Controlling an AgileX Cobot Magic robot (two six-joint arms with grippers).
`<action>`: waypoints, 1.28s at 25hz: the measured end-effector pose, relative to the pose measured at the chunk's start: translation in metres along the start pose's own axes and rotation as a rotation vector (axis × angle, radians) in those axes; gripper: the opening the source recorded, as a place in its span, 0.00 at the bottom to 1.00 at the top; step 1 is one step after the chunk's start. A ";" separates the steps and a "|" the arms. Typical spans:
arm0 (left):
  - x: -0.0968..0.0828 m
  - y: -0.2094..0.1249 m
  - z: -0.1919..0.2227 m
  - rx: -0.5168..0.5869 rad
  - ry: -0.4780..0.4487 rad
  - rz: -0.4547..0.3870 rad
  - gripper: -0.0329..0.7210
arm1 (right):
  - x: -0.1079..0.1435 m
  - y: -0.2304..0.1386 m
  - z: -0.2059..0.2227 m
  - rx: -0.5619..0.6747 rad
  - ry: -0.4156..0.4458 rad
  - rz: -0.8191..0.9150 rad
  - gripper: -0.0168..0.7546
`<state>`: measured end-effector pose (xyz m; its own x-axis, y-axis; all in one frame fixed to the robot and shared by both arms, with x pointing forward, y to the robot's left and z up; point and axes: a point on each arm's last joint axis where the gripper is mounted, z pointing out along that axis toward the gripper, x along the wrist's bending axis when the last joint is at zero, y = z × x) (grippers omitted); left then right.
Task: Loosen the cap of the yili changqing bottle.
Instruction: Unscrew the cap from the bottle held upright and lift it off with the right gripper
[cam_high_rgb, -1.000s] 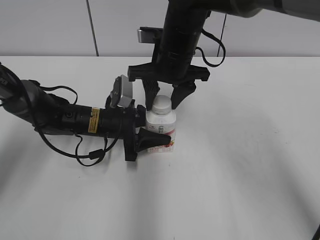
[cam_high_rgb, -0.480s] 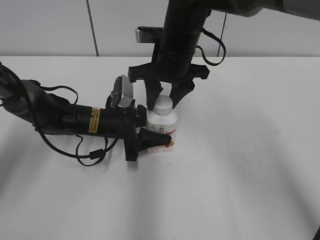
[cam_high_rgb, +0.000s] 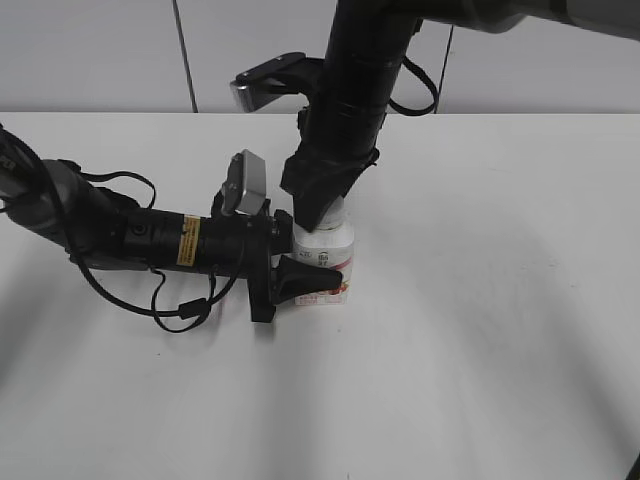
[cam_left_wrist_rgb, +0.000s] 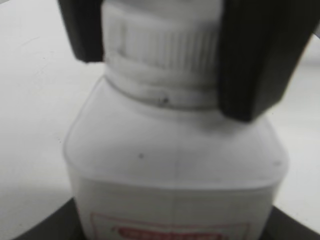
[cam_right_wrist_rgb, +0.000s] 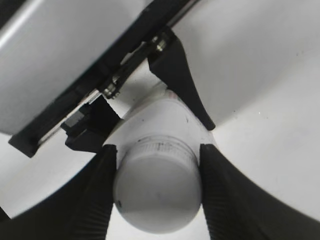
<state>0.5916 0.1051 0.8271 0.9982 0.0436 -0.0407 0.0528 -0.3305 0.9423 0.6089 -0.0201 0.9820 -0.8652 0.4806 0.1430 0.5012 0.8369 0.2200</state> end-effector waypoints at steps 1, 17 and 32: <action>0.000 0.000 0.000 0.000 0.000 0.000 0.54 | 0.000 0.000 0.000 -0.001 0.001 -0.051 0.54; -0.001 0.000 0.000 0.005 -0.007 0.004 0.54 | 0.001 0.000 0.000 -0.005 0.006 -0.581 0.53; -0.001 -0.001 0.000 0.006 -0.008 0.004 0.54 | 0.001 0.000 0.000 -0.005 0.006 -0.690 0.53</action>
<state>0.5908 0.1053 0.8266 0.9986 0.0347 -0.0395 0.0489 -0.3362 0.9405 0.6084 -0.0196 0.9822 -0.9863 -0.1628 -0.0256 -0.1637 0.9497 0.2671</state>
